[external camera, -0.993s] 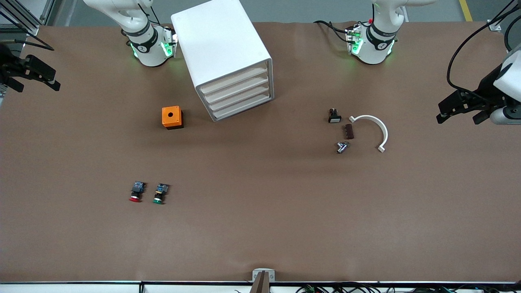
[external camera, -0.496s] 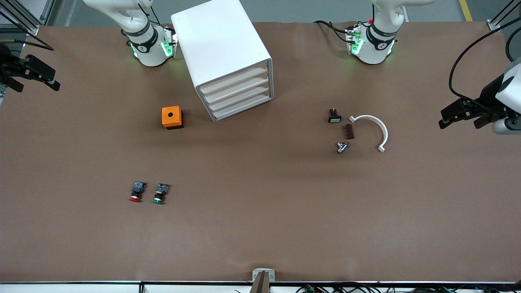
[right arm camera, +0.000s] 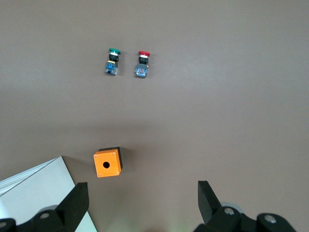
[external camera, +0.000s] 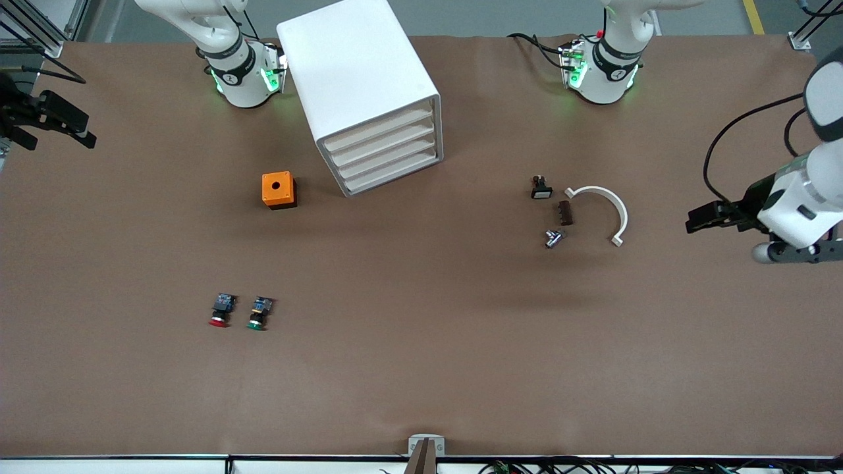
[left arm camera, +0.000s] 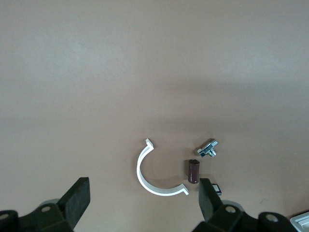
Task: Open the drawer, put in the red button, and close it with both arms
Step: 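Reach the right gripper to the button while the left gripper reaches the drawer, then grip the button with the right gripper while the left gripper grips the drawer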
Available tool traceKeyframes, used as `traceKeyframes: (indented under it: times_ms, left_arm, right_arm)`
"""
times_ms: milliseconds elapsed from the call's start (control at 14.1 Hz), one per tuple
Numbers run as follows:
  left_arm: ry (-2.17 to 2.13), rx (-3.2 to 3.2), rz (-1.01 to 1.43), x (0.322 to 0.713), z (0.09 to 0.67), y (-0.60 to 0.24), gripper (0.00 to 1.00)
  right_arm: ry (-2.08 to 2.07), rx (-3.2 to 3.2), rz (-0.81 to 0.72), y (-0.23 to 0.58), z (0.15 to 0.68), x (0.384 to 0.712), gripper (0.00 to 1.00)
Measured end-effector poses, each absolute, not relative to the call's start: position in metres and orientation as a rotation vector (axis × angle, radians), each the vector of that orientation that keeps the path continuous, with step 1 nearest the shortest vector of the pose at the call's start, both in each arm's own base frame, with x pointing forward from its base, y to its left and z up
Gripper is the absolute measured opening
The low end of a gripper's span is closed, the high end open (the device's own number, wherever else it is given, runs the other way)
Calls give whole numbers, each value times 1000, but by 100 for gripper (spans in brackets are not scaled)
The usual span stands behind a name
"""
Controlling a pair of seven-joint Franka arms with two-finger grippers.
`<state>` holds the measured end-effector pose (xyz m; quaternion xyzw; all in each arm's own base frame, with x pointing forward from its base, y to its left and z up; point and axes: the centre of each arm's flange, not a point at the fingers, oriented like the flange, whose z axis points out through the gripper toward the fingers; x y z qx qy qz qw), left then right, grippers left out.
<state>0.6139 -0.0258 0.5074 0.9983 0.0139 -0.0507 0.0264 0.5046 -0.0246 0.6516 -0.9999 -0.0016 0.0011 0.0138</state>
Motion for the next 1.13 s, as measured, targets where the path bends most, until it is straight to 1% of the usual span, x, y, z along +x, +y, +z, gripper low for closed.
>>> traceKeyframes:
  times_ms: [142,284,496,638,851,993,1134]
  left_arm:
    - [33,3081,-217,620,483,-35,100]
    - [71,3082,-252,622,470,-50,100]
    - [188,3095,-286,621,460,-101,100]
    - [316,3082,-347,618,452,-145,100]
    - [556,2985,-498,613,435,-214,100]
    - [804,2868,-629,608,417,-254,100]
    - [1107,2743,-763,603,397,-285,100]
  right_arm:
    - [-2,-3120,12,-26,640,515,100]
    - [-5,-3138,-27,-28,631,528,100]
    - [-12,-3143,-16,-26,610,545,100]
    - [-18,-3144,28,-25,571,571,100]
    - [-35,-3144,94,-20,495,613,100]
    - [-43,-3144,126,-17,456,632,100]
    - [-44,-3146,108,-17,432,645,100]
